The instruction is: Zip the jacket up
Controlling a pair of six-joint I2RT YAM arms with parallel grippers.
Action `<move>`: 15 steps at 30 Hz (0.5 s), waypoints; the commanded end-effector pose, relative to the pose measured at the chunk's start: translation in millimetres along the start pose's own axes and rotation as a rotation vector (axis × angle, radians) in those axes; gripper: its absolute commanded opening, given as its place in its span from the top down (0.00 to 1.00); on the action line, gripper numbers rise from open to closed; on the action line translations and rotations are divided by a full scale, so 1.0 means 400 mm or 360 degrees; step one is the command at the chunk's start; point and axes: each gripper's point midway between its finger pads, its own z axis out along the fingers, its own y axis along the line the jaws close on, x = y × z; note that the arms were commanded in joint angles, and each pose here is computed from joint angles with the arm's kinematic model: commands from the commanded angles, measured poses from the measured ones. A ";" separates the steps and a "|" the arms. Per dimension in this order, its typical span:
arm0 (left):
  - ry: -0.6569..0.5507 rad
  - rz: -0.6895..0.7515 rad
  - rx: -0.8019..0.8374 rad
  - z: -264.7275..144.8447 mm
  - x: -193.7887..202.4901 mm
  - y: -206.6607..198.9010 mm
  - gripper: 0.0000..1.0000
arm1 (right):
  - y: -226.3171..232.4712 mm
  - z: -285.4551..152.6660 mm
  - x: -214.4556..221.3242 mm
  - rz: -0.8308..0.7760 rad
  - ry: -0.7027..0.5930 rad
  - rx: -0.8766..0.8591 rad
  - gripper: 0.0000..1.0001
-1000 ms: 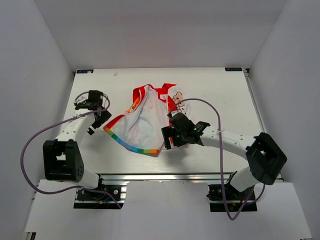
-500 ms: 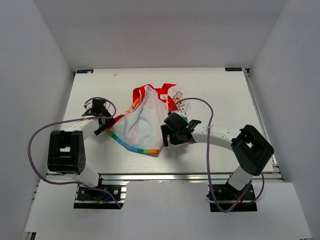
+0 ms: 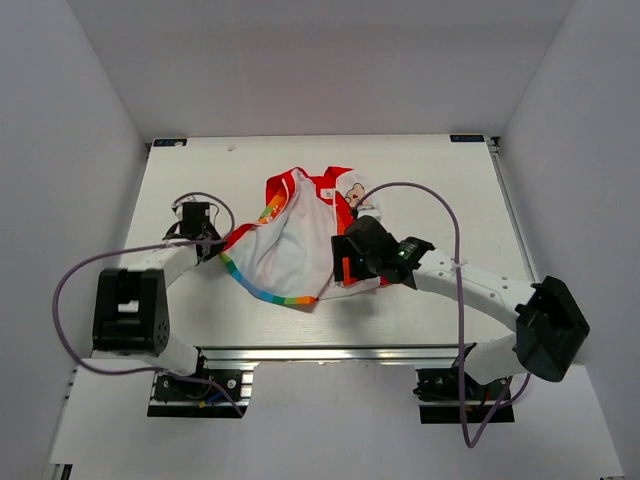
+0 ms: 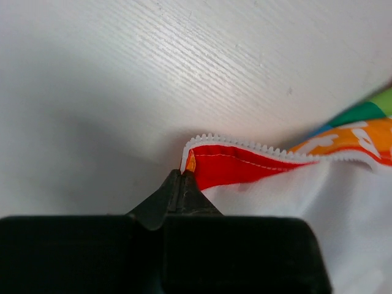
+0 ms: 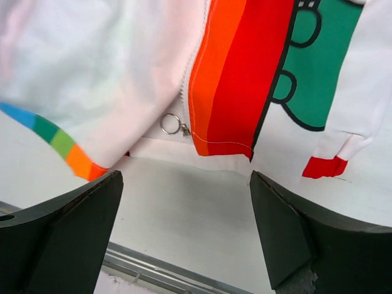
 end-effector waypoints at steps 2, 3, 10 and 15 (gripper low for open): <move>-0.0317 -0.0072 0.0204 -0.157 -0.107 -0.047 1.00 | -0.006 -0.049 -0.025 0.0023 -0.0072 -0.0012 0.11; -0.0351 -0.0083 0.0216 -0.179 -0.107 -0.048 1.00 | -0.006 -0.061 -0.030 0.0027 -0.0091 -0.0018 0.11; -0.0588 0.0079 0.0562 -0.399 -0.086 -0.207 1.00 | -0.031 -0.082 -0.018 0.0055 -0.0103 0.0017 0.11; -0.0409 0.0491 0.0849 -0.486 0.099 -0.329 1.00 | -0.075 -0.104 -0.011 0.0156 -0.0137 0.0102 0.11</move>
